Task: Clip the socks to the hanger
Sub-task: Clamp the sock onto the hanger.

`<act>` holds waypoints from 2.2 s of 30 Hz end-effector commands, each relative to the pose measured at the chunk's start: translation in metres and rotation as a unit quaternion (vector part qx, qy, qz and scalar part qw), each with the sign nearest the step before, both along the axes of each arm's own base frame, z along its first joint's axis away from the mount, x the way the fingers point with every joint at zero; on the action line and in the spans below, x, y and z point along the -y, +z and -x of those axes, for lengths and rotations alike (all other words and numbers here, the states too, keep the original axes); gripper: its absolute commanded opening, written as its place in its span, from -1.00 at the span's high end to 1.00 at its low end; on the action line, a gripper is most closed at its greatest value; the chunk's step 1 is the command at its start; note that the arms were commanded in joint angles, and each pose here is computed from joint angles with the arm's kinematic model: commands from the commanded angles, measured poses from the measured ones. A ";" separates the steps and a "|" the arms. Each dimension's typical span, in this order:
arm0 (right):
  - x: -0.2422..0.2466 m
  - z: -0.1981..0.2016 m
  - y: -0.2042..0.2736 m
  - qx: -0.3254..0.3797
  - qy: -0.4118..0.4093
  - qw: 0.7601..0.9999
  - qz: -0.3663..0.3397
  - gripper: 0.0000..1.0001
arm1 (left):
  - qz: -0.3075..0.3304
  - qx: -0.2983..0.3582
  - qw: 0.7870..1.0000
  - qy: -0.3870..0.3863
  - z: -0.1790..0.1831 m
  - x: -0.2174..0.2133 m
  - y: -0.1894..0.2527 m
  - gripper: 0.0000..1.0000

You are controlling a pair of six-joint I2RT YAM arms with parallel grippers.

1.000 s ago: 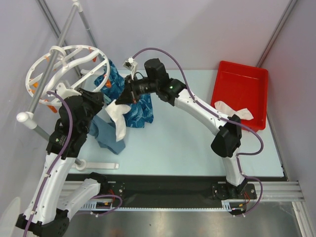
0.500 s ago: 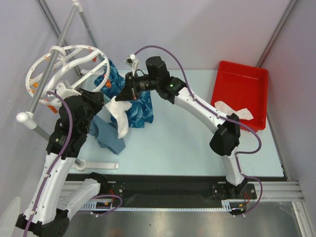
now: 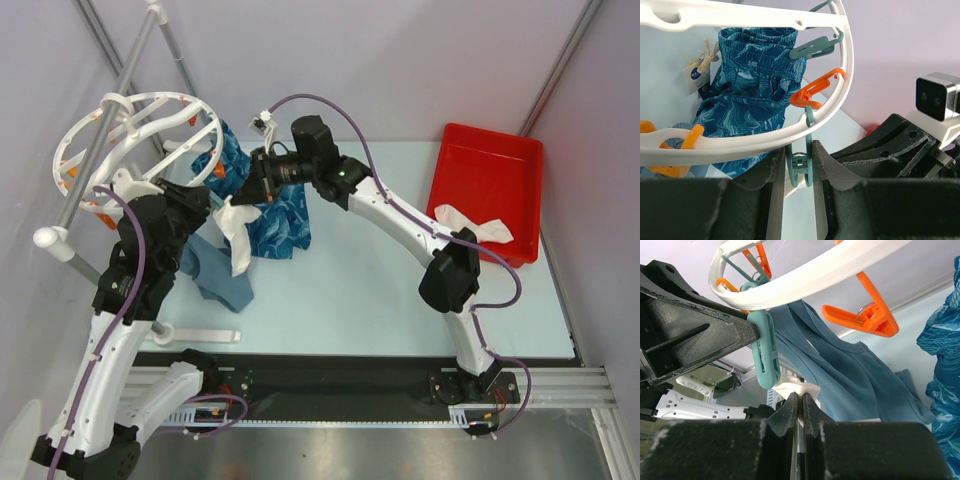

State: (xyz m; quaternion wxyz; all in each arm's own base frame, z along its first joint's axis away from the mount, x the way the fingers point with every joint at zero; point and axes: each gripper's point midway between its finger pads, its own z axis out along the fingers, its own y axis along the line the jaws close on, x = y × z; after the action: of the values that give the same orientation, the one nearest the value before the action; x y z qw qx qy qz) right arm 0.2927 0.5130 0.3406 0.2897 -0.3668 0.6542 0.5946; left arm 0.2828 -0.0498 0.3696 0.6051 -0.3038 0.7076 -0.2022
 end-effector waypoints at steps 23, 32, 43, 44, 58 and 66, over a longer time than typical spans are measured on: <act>0.003 0.012 0.045 -0.001 0.032 0.998 -0.048 1.00 | 0.014 0.015 1.000 -0.023 0.003 0.008 0.006 1.00; 0.002 0.010 0.040 -0.027 0.032 0.999 -0.034 1.00 | 0.007 0.032 0.999 -0.034 0.004 0.010 0.015 1.00; 0.003 0.015 0.033 -0.057 0.038 0.998 -0.010 1.00 | 0.004 0.041 0.998 -0.041 0.005 0.012 0.013 1.00; 0.002 0.017 0.031 -0.056 0.039 0.998 -0.007 1.00 | 0.005 0.042 0.998 -0.041 0.005 0.012 0.014 1.00; 0.002 0.021 0.041 -0.069 0.053 0.996 -0.022 1.00 | -0.002 0.039 0.998 -0.044 0.005 0.012 0.011 1.00; 0.006 0.033 0.049 -0.078 0.077 0.994 -0.031 1.00 | -0.004 0.040 0.998 -0.046 0.006 0.012 0.011 1.00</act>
State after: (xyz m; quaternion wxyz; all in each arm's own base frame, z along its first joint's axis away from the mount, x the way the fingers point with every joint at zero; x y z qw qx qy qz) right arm 0.2763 0.5121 0.3571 0.2003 -0.3361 0.6652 0.6360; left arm 0.2784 -0.0538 0.3742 0.6202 -0.2838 0.6974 -0.2199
